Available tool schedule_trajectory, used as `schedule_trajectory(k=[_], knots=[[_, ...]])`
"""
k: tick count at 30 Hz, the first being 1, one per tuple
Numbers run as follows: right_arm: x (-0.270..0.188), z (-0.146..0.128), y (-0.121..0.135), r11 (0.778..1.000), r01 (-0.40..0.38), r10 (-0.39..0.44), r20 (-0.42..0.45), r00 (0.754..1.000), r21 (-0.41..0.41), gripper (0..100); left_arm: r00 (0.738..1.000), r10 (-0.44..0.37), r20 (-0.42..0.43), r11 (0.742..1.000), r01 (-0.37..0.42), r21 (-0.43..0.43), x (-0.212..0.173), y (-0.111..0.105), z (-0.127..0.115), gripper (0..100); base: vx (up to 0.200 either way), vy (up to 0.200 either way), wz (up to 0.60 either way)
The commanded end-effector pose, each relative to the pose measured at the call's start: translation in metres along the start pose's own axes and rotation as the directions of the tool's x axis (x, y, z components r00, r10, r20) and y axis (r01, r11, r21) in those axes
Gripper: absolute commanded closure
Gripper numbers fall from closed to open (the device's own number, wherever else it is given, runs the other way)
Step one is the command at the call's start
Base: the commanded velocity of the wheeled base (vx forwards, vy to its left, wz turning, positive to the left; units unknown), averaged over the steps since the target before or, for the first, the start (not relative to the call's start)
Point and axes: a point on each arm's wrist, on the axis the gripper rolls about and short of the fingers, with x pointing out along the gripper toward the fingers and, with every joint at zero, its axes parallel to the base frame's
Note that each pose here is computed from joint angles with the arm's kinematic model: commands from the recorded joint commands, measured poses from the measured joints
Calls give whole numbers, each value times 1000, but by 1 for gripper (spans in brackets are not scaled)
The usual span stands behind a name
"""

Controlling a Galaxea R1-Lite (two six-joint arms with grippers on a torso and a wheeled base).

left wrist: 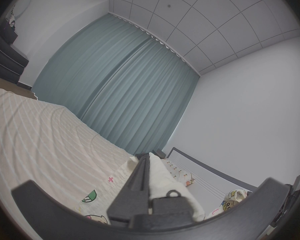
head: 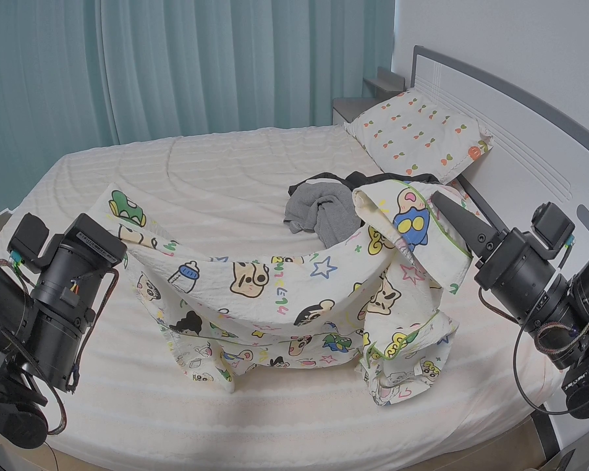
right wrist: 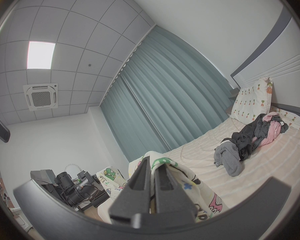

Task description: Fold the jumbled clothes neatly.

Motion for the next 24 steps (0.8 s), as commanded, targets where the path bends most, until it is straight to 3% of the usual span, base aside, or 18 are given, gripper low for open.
schedule_trajectory(k=[1,24], knots=[[0,1,0,1000,-3,3,6,1000,0,100,1000,-7,13,1000,7,-8,0,-1,1,100,0,200,0],[0,0,1,1000,-7,7,2,1000,1,100,1000,-4,12,1000,4,-4,-1,-1,1,100,0,200,0]])
